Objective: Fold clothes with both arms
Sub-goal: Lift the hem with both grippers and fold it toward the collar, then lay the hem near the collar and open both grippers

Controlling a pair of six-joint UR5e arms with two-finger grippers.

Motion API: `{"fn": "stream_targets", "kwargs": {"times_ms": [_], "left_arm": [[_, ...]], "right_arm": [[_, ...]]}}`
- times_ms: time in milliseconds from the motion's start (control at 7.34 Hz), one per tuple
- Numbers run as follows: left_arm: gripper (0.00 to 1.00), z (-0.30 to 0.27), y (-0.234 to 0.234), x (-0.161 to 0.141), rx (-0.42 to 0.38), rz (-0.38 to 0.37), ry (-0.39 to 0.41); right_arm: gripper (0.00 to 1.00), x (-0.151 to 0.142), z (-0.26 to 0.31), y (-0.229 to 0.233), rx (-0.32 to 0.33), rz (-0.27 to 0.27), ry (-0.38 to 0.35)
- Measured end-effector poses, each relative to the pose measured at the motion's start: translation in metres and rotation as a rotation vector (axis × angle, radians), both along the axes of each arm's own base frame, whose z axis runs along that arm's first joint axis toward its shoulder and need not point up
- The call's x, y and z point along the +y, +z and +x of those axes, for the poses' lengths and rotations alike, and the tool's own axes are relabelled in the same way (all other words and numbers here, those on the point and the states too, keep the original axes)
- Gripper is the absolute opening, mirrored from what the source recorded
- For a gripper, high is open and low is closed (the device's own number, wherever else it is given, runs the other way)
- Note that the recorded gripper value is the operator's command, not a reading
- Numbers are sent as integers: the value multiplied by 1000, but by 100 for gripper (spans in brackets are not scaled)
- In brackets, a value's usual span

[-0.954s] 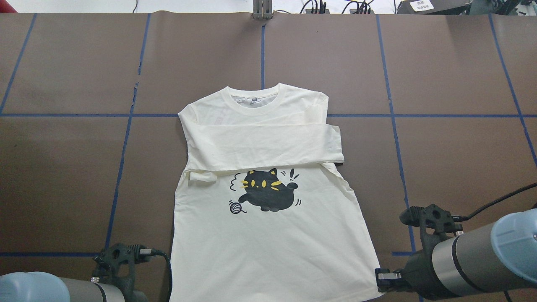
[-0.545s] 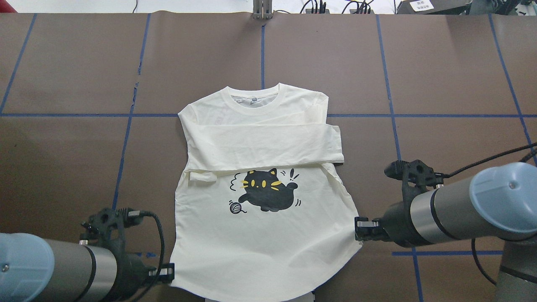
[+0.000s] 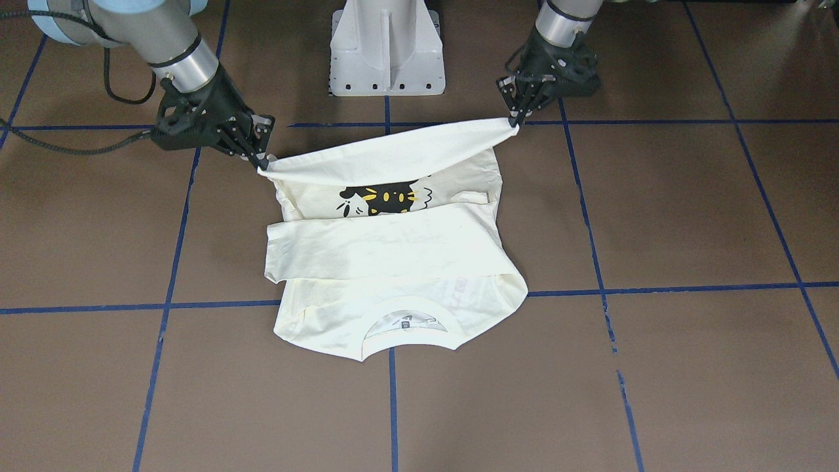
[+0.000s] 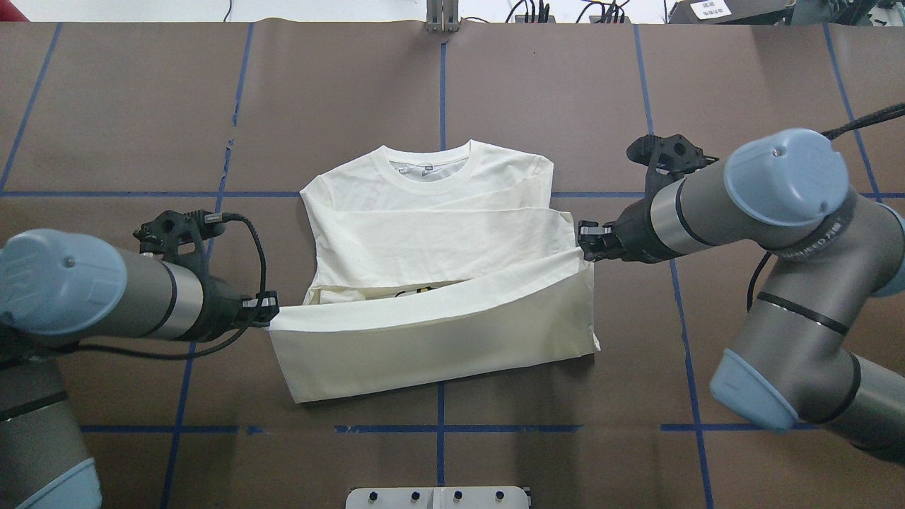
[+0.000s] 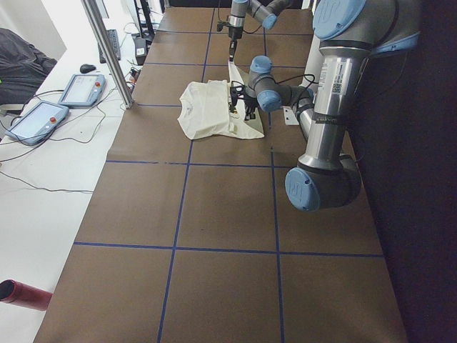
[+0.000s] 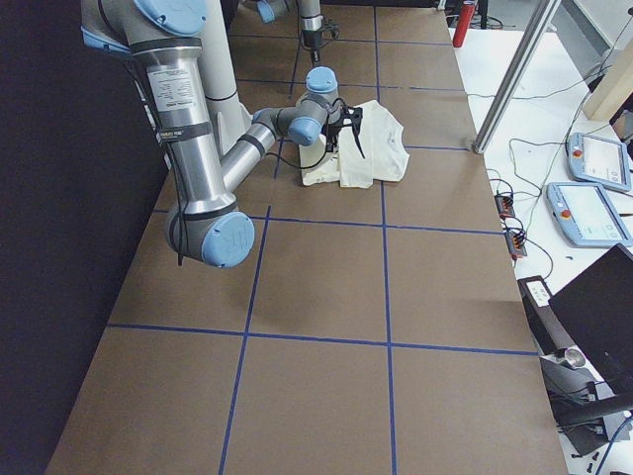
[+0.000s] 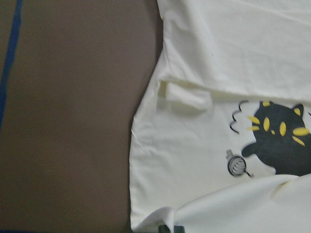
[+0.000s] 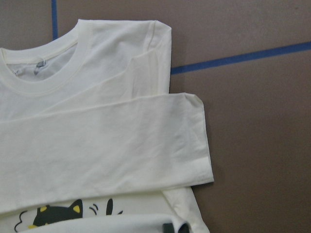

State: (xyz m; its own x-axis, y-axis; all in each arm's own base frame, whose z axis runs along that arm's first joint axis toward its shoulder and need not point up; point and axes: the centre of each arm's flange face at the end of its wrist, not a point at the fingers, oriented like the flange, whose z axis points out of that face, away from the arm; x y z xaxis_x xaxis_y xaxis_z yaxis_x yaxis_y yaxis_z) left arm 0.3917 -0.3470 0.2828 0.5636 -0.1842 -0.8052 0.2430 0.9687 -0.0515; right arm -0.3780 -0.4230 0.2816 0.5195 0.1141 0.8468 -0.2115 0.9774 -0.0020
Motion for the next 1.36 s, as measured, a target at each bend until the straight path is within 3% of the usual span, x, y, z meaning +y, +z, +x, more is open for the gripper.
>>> {"fn": "stream_targets", "kwargs": {"times_ms": [273, 681, 1090, 1363], "left_arm": [[0, 5, 7, -56, -29, -11, -62], [0, -12, 19, -93, -51, -19, -81], [0, 6, 37, -165, -91, -23, -129], [0, 16, 42, -187, -80, -14, -145]], "right_arm": [[0, -44, -4, 7, 32, -7, 42], [0, -87, -3, 19, 71, -18, 82], [0, -155, -34, 16, 120, -53, 112], [0, -179, -45, 7, 131, -62, 122]]}}
